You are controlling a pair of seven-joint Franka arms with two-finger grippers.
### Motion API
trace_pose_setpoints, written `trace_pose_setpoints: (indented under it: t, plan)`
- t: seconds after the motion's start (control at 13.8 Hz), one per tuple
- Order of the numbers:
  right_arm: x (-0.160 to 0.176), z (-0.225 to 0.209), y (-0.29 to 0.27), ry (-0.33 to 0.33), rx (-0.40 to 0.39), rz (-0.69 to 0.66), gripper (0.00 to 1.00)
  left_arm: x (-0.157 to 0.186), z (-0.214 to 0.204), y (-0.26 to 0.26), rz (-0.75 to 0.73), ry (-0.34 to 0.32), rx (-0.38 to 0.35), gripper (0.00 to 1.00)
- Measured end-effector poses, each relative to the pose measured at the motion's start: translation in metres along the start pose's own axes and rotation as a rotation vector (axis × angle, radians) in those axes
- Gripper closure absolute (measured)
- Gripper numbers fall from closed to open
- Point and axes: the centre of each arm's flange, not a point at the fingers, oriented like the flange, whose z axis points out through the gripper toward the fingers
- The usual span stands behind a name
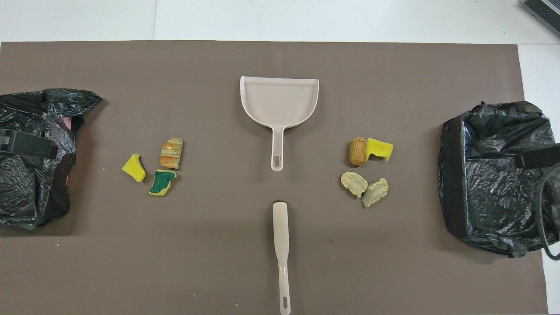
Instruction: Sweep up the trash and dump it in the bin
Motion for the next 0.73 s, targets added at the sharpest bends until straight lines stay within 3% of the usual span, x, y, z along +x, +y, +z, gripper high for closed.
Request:
trace_pose_setpoints:
  t: [0.73]
  plan:
    - [0.0001,-0.0001,-0.0003,0.000,0.000,-0.001,0.00,-0.0003,-0.0005,0.0018,0.003,0.000,0.000,0.00]
